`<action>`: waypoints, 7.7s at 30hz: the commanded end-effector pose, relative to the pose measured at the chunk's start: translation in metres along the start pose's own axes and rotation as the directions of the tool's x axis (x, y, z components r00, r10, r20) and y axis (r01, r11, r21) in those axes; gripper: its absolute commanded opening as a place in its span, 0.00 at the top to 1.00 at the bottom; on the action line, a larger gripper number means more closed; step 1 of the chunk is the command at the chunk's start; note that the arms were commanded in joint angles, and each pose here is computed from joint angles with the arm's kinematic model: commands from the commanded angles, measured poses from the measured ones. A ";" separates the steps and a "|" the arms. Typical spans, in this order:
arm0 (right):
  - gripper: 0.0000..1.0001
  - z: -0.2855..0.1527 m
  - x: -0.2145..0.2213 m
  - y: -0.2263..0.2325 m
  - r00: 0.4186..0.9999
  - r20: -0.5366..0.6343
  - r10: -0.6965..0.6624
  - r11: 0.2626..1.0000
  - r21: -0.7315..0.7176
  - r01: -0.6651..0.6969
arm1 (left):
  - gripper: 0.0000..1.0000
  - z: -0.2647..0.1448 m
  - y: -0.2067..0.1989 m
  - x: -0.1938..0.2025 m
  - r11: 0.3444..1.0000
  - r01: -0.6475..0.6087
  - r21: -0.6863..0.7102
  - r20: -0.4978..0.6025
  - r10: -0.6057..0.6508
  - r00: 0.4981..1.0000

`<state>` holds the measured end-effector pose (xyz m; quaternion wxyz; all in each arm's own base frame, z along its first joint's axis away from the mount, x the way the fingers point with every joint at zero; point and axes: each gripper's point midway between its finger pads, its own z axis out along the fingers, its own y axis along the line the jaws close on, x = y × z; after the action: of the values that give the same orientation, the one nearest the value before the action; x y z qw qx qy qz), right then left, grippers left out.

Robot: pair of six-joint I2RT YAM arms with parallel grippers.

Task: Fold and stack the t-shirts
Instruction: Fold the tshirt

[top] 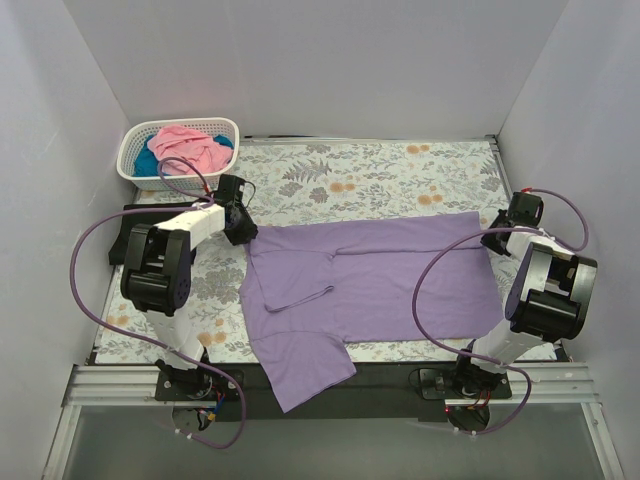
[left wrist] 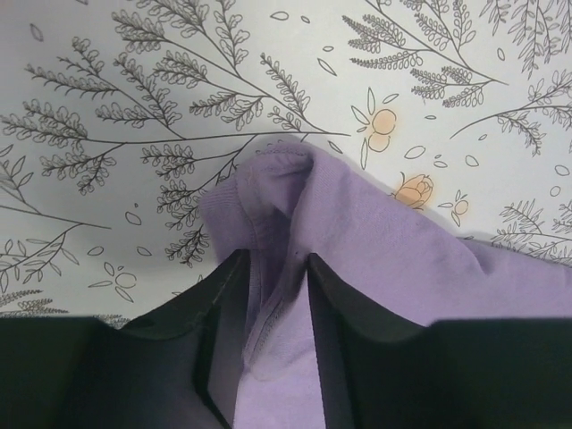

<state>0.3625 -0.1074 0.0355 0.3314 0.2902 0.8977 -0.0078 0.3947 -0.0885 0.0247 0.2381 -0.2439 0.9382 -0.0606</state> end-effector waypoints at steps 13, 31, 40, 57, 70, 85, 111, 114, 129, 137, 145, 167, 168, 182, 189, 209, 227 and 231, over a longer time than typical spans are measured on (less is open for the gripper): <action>0.75 -0.035 -0.061 0.071 0.989 0.135 -0.058 0.961 -0.261 0.093 | 0.63 -0.081 -0.039 -0.048 0.993 -0.003 0.121 0.186 -0.019 0.982; 0.77 0.045 -0.047 0.089 0.998 0.014 -0.054 0.939 -0.341 0.055 | 0.87 0.021 -0.010 -0.027 0.995 0.045 -0.085 0.055 -0.041 0.998; 0.77 0.092 -0.048 0.087 0.999 -0.031 -0.031 0.946 -0.323 0.020 | 0.87 0.060 -0.001 -0.050 0.989 0.052 -0.140 0.053 -0.045 0.998; 0.74 0.012 -0.139 0.123 0.987 0.144 -0.067 0.919 -0.375 0.117 | 0.50 -0.044 -0.094 -0.165 0.993 -0.026 0.112 0.312 -0.010 0.950; 0.68 -0.111 0.010 0.104 0.967 0.086 -0.238 0.943 -0.219 0.251 | 0.39 -0.151 -0.018 -0.019 0.995 -0.055 0.077 0.185 0.040 0.982; 0.53 -0.141 0.113 0.045 0.955 0.026 -0.296 0.933 -0.206 0.295 | 0.59 -0.109 0.063 0.114 0.997 0.040 -0.072 -0.048 -0.044 0.998; 0.52 -0.136 0.109 0.040 0.963 0.017 -0.269 0.951 -0.152 0.269 | 0.70 -0.061 0.093 0.144 0.972 -0.059 -0.226 -0.115 0.033 0.993; 0.43 -0.135 0.109 0.036 0.964 0.001 -0.267 0.956 -0.128 0.265 | 0.79 -0.061 0.092 0.147 0.972 -0.077 -0.220 -0.120 0.052 0.991; 0.32 -0.109 0.109 -0.023 0.984 -0.174 -0.040 0.991 0.122 0.062 | 1.00 -0.066 0.082 0.138 0.976 -0.099 -0.193 -0.090 0.083 0.992; 0.45 -0.101 0.106 -0.038 0.974 -0.216 0.074 0.988 0.150 -0.042 | 1.00 -0.064 0.081 0.145 0.976 -0.111 -0.187 -0.117 0.090 0.989; 0.58 -0.092 0.119 -0.046 0.958 -0.270 0.101 0.982 0.182 -0.052 | 1.00 -0.065 0.078 0.144 0.977 -0.116 -0.179 -0.116 0.096 0.989; 0.90 -0.074 0.155 -0.057 0.917 -0.362 0.166 0.974 0.208 -0.095 | 1.00 -0.067 0.081 0.141 0.975 -0.111 -0.193 -0.099 0.093 0.991; 0.93 -0.074 0.153 -0.057 0.919 -0.357 0.166 0.973 0.209 -0.094 | 1.00 -0.067 0.080 0.141 0.975 -0.112 -0.192 -0.099 0.095 0.991; 0.99 -0.095 0.106 -0.042 0.950 -0.296 0.096 0.989 0.135 -0.058 | 1.00 -0.078 0.081 0.133 0.976 -0.106 -0.192 -0.065 0.095 0.993; 0.99 -0.110 0.064 -0.031 0.977 -0.207 0.049 0.995 0.098 -0.029 | 1.00 -0.089 0.062 0.119 0.985 -0.100 -0.143 -0.043 0.095 0.995; 0.99 -0.083 -0.013 0.012 0.983 -0.158 -0.095 0.993 0.055 0.105 | 1.00 -0.103 0.015 0.044 0.991 -0.091 -0.099 -0.008 0.090 0.996; 0.99 -0.037 -0.040 0.037 0.969 -0.192 -0.155 0.984 0.060 0.169 | 1.00 -0.072 0.011 -0.007 0.994 -0.046 -0.096 0.006 0.047 0.999; 0.99 -0.030 -0.043 0.036 0.968 -0.194 -0.161 0.981 0.077 0.179 | 1.00 -0.067 0.009 -0.013 0.994 -0.036 -0.099 0.008 0.037 0.999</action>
<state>0.3746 -0.0782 0.0753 0.2017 0.2295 0.9519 -0.0228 0.3533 -0.0817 0.0764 0.2088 -0.2351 0.9492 -0.0125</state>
